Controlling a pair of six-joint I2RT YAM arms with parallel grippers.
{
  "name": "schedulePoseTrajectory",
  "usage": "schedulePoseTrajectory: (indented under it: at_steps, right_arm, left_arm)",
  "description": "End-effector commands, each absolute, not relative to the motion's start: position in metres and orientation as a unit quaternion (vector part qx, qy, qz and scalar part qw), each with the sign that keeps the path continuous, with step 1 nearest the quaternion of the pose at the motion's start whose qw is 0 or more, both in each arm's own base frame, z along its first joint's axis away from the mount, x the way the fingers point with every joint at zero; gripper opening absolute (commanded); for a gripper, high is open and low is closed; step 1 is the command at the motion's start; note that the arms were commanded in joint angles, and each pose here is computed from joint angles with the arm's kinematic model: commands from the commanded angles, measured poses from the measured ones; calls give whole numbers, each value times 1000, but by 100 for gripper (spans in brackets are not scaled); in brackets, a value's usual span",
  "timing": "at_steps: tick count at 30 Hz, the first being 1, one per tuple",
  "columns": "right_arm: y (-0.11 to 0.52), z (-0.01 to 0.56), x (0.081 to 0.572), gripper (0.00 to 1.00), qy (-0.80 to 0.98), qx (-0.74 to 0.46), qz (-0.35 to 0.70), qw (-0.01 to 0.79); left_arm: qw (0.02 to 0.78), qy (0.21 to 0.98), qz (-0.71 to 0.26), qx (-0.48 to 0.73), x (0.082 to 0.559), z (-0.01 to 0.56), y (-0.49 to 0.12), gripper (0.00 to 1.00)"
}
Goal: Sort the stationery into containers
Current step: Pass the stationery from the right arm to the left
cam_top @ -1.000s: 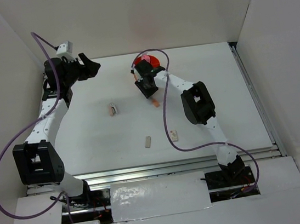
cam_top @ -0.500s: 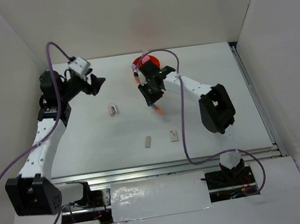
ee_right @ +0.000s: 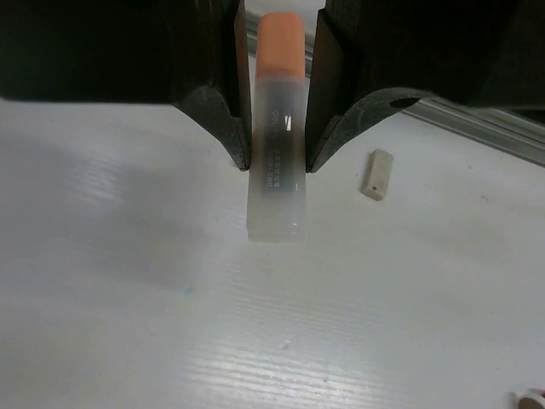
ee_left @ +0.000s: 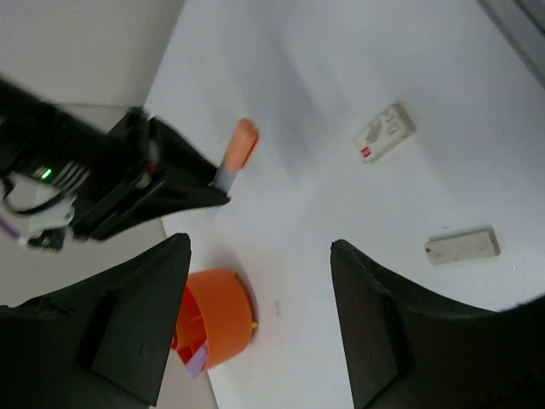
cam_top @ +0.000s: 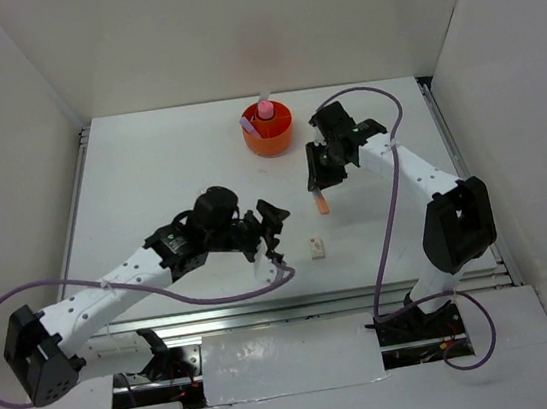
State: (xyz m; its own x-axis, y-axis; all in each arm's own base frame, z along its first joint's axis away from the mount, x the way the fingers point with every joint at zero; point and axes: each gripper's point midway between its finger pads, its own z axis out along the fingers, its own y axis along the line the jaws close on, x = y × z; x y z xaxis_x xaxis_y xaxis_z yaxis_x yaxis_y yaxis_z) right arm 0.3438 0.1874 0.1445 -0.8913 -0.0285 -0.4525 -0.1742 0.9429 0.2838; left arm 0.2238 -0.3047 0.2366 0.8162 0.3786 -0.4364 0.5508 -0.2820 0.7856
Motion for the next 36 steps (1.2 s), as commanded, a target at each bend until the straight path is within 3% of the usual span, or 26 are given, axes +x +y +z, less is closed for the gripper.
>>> schedulePoseTrajectory:
  at_steps: [1,10,30,33,36]
  right_arm:
    - [188,165,336,0,956,5,182,231]
    - [199,166,320,0,953,53,242,177]
    - [220,162,307,0,943,87,305,103]
    - [222,163,306,0,942,88,309,99]
    - [222,162,307,0,942,89,310,97]
  left_arm:
    - [521,217,-32,825,223,243,-330,79]
    - [521,216,-45,824,244,224,-381,79]
    - [495,175,-26,850,266,184,-383,67]
    - [494,168,-32,852,263,184,-384,65]
    - [491,163,-29,855,263,182,-384,55]
